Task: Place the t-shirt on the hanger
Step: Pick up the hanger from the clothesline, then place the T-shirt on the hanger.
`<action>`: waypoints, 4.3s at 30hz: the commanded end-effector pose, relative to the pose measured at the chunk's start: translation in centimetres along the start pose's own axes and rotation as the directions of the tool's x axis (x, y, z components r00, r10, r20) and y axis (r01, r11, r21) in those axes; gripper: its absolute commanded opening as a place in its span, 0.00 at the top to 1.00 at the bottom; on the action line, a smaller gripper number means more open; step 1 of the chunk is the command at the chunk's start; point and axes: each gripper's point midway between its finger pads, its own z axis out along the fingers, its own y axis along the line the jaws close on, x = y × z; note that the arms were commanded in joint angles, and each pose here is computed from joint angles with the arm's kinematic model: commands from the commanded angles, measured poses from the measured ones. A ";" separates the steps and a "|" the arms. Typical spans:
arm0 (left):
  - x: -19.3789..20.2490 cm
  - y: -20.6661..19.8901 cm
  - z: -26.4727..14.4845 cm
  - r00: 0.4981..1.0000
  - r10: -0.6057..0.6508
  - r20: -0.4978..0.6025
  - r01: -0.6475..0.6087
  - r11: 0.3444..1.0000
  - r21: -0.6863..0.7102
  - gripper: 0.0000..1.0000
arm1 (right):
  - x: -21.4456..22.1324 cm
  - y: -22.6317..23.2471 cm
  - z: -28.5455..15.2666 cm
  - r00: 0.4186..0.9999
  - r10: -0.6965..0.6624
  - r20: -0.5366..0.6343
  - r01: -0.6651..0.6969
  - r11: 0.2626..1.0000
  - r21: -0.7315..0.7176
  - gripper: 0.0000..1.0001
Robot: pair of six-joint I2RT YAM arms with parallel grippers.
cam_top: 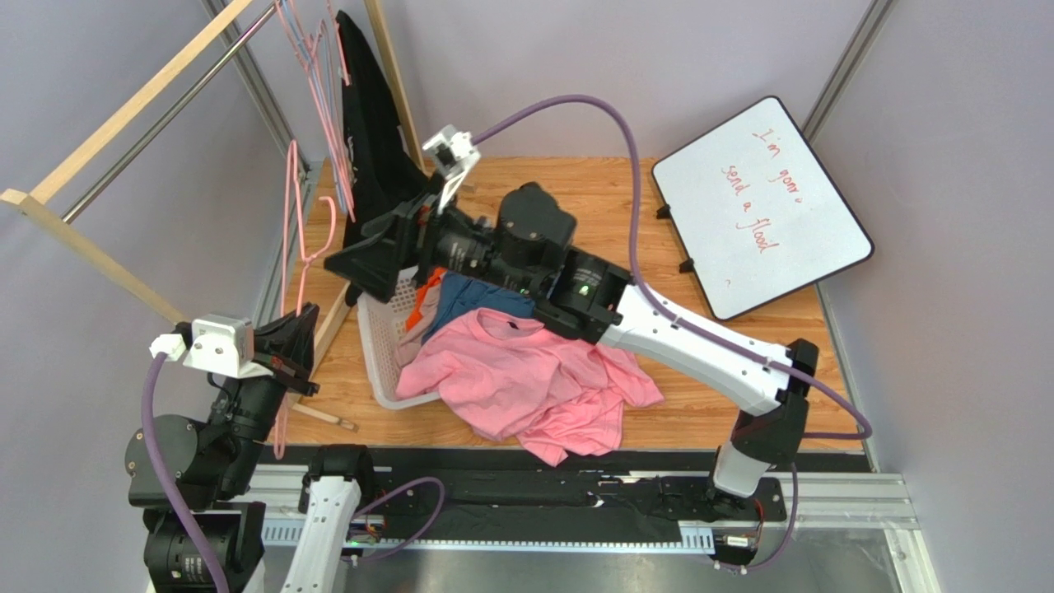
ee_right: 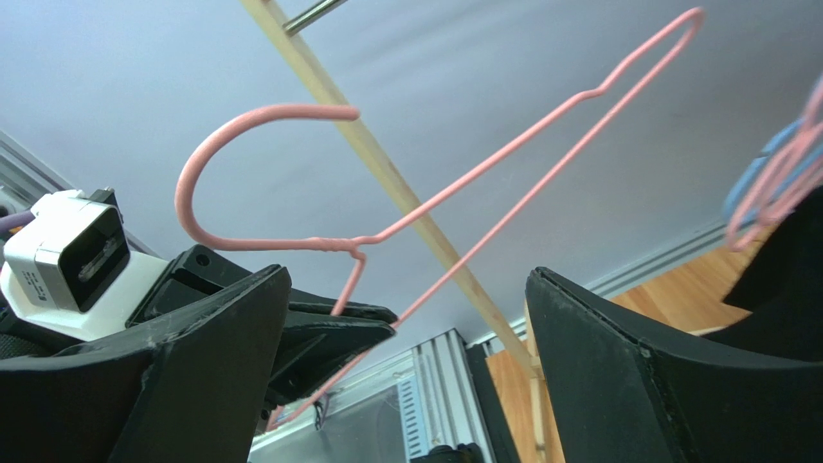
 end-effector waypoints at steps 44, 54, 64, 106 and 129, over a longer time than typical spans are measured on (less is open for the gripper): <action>0.8 -10.6 -3.5 0.964 0.251 0.090 -0.245 0.701 0.670 0.22 | 1.6 -3.2 -16.0 0.876 -0.422 -0.234 0.424 0.905 -0.046 1.00; 0.6 -11.6 -1.2 0.930 0.345 0.127 -0.283 0.450 0.847 0.22 | 7.6 -3.7 -24.5 0.616 -0.623 -0.482 0.559 0.777 -0.290 1.00; 6.5 -12.6 1.0 0.814 0.560 0.156 -0.314 0.198 0.929 0.21 | 8.8 -3.6 -26.0 0.524 -0.670 -0.526 0.551 0.737 -0.391 1.00; 13.3 -20.3 3.4 0.888 0.460 0.010 -0.158 0.284 0.946 1.00 | 8.1 -4.0 -23.1 0.519 -0.718 -0.463 0.640 0.686 -0.347 0.66; 24.9 -9.4 12.2 0.650 0.461 -0.603 0.029 0.779 0.627 0.45 | 8.0 -14.5 -27.9 0.456 -0.473 -0.754 0.562 0.810 -0.168 1.00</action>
